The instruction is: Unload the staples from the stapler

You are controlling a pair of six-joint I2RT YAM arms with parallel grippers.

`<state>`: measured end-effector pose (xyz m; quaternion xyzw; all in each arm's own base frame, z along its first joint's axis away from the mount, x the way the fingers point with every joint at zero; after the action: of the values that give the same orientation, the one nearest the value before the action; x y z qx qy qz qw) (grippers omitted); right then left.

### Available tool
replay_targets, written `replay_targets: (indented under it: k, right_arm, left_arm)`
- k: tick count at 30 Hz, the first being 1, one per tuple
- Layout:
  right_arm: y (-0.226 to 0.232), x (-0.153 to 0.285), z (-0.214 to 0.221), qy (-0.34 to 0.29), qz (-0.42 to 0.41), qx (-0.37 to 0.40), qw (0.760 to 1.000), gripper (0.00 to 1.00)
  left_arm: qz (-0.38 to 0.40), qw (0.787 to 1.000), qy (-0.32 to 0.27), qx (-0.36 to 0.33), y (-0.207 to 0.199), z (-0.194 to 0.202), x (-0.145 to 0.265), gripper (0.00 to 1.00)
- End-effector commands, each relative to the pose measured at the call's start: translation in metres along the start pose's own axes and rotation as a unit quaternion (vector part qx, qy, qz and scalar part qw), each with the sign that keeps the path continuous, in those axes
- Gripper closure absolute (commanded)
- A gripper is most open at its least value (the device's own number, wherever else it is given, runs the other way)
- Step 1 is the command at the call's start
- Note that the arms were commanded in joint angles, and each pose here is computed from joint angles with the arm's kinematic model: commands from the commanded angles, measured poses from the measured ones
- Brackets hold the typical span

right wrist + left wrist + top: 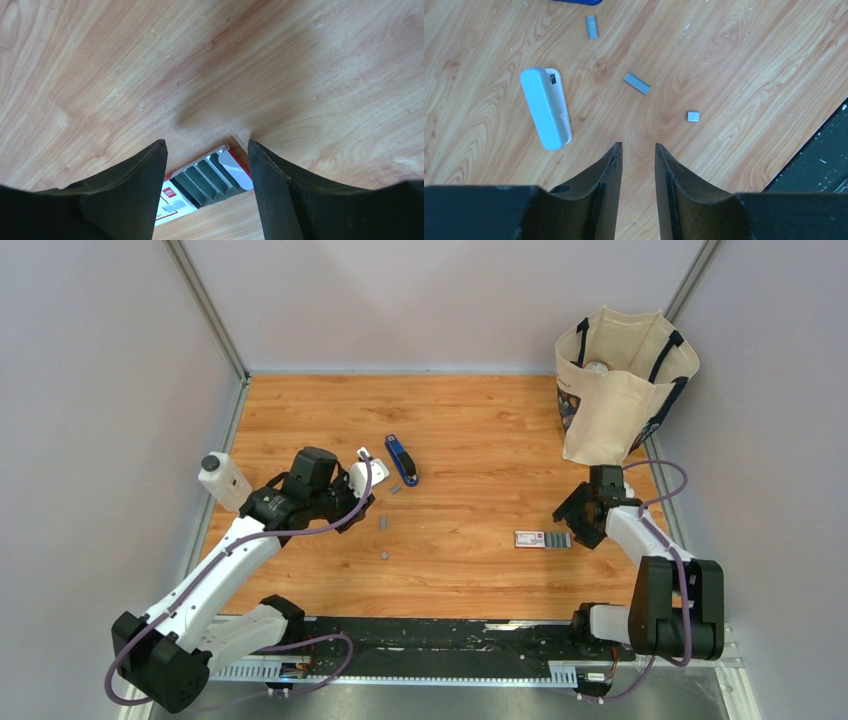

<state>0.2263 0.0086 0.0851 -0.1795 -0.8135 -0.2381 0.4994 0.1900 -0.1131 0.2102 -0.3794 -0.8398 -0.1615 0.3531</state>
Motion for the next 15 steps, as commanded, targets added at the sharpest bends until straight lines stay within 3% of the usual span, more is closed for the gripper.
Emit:
replay_targets:
  k: [1, 15]
  right_arm:
    - [0.001, -0.008, 0.017, 0.032, -0.026, -0.009, 0.999, 0.34]
    - [0.028, 0.008, 0.062, 0.056, -0.073, 0.021, 0.996, 0.36]
  left_arm:
    - [0.002, 1.000, -0.029, -0.009, 0.002, -0.020, 0.007, 0.61]
    - [0.007, 0.999, -0.034, -0.003, 0.000, -0.024, 0.010, 0.61]
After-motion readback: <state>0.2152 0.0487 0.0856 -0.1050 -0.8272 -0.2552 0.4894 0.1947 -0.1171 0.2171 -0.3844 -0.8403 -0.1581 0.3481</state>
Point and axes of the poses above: each gripper's point midway between its finger pads, its own x axis back along the fingers, its own y axis along the line the jaws close on, z = x × y, the point moved 7 cm from there along x, back along the fingers, and after that the axes turned 9 degrees about x, right-handed, at the moved point
